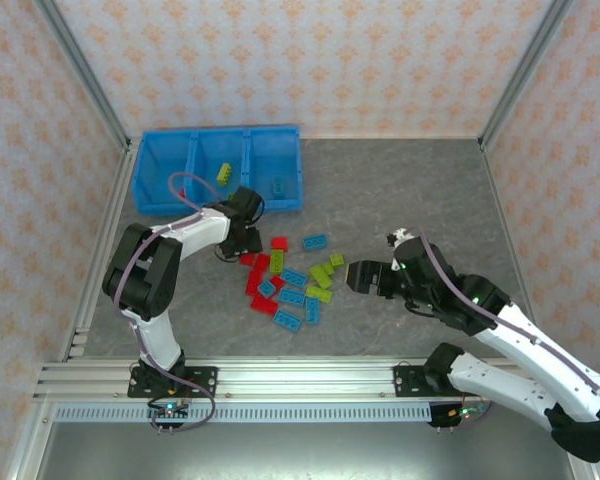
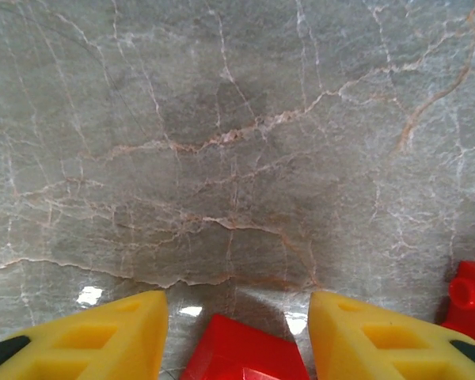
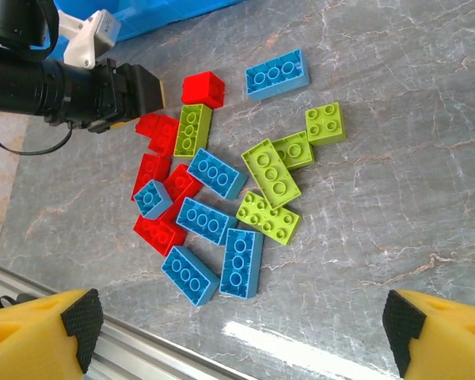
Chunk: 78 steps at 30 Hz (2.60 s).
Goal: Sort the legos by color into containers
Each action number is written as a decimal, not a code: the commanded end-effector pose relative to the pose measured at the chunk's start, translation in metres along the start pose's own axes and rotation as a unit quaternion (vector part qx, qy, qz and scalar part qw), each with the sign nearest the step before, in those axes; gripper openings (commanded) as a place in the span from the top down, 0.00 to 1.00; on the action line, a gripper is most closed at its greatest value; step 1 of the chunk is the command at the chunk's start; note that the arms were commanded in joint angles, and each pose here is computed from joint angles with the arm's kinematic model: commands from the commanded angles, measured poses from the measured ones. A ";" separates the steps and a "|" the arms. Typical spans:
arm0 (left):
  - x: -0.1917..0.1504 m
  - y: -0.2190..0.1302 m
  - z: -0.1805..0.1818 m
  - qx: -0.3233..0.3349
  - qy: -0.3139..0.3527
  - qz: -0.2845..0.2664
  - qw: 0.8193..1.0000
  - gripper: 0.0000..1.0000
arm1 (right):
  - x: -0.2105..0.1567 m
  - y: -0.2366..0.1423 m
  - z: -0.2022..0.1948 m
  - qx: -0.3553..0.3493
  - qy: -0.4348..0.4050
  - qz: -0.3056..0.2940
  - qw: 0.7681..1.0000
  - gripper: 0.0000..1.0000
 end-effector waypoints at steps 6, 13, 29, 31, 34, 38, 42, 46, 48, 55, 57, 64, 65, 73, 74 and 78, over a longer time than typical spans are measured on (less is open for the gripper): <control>-0.018 0.006 0.008 0.009 0.012 0.015 1.000 0.49 | 0.000 0.010 0.001 -0.010 0.006 0.006 1.000 0.07; -0.026 -0.012 0.009 0.020 0.033 0.002 0.999 0.42 | -0.003 0.013 -0.002 -0.012 0.016 0.012 1.000 0.06; -0.028 -0.002 0.010 0.066 0.088 -0.025 0.994 0.36 | -0.003 0.020 0.000 -0.014 0.023 0.020 0.999 0.06; -0.024 0.001 0.007 0.064 0.090 -0.029 0.993 0.36 | -0.005 0.020 -0.001 -0.017 0.027 0.022 0.999 0.06; -0.020 0.006 0.003 0.067 0.099 -0.029 0.992 0.40 | -0.005 0.021 -0.003 -0.020 0.031 0.021 0.999 0.06; -0.019 0.011 0.001 0.066 0.104 -0.025 0.992 0.49 | -0.004 0.021 -0.002 -0.021 0.031 0.020 0.999 0.06; -0.021 0.012 0.001 0.064 0.104 -0.024 0.992 0.59 | 0.000 0.022 0.001 -0.022 0.028 0.016 0.999 0.06; -0.020 0.002 0.000 0.052 0.098 -0.027 0.993 0.69 | 0.002 0.030 0.011 -0.004 0.024 0.030 0.999 0.06; -0.016 -0.012 -0.002 0.039 0.089 -0.043 0.994 0.72 | 0.002 0.034 0.021 0.022 0.023 0.041 0.999 0.06; 0.037 -0.096 0.023 0.031 0.014 -0.145 0.989 0.75 | 0.016 0.034 0.036 0.050 0.022 0.016 0.998 0.06; 0.064 -0.120 0.041 0.029 -0.032 -0.177 0.983 0.75 | 0.019 0.034 0.034 0.043 0.020 0.009 0.999 0.05; 0.163 -0.151 0.106 0.055 -0.169 -0.247 0.953 0.75 | 0.017 0.033 0.033 0.044 0.030 0.011 0.999 0.05; 0.175 -0.150 0.111 0.052 -0.179 -0.246 0.951 0.75 | 0.016 0.032 0.032 0.045 0.032 0.012 0.998 0.05; 0.251 -0.136 0.130 0.068 -0.192 -0.212 0.956 0.62 | 0.017 0.007 0.025 0.046 0.048 -0.017 0.998 0.05; 0.255 -0.137 0.131 0.065 -0.196 -0.208 0.956 0.56 | 0.019 0.003 0.026 0.048 0.049 -0.022 0.997 0.05; 0.257 -0.149 0.130 0.043 -0.215 -0.204 0.954 0.43 | 0.026 -0.007 0.026 0.047 0.054 -0.045 0.996 0.05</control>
Point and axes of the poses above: each hand's point on the last joint's axis, 136 mm out from that joint toward the fingers, its own y axis out along the fingers, its own z axis along the line the jaws close on, x = y × z, the point moved 4 cm from there along -y, back along the fingers, and after that the axes turned 1 degree about -y, right-handed, at the moved point
